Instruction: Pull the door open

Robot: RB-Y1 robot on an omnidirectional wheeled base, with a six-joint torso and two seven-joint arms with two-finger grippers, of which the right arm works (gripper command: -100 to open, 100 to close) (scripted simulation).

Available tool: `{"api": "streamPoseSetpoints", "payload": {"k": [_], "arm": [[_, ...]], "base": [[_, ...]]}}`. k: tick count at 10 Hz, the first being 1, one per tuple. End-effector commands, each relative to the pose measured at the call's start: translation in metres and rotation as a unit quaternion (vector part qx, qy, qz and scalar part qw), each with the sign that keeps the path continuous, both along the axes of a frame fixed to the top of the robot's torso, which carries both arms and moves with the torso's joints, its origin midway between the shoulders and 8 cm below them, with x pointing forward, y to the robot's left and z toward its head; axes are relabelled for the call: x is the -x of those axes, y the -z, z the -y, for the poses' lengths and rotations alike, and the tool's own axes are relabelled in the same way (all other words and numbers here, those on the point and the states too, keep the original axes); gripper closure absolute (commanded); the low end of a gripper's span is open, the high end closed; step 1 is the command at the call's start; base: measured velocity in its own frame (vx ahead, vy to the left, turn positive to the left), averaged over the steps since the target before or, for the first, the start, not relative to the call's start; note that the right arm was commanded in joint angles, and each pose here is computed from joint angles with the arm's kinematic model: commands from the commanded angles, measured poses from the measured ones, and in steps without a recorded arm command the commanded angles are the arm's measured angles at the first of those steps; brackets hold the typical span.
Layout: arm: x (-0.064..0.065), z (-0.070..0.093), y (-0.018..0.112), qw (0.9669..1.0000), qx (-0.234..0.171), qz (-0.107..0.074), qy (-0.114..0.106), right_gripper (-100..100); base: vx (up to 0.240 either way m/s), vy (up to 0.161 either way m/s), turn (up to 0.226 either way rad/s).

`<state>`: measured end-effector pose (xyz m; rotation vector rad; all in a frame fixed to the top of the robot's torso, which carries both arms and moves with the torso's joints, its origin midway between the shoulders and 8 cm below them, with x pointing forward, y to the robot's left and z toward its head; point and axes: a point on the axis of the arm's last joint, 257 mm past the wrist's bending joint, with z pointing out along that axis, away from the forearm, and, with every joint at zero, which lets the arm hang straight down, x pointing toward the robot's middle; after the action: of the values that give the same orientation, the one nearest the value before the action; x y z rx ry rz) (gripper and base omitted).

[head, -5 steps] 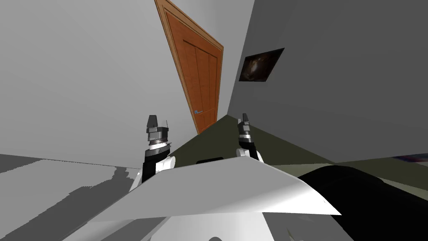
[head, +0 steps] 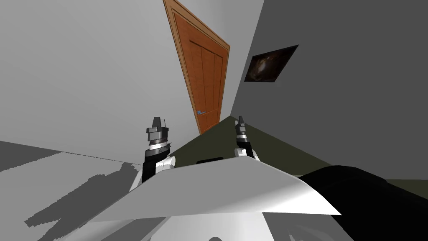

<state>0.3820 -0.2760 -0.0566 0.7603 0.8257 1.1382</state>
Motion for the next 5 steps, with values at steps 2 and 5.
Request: {"api": "streamPoseSetpoints", "payload": {"k": [2, 5], "arm": [[-0.009, -0.001, 0.018, 0.9999, -0.006, -0.012, -0.010, -100], [-0.021, -0.002, 0.043, 0.9993, -0.014, -0.028, -0.022, -100]], "base": [[0.098, -0.003, 0.125], [0.085, 0.000, 0.158]]}}
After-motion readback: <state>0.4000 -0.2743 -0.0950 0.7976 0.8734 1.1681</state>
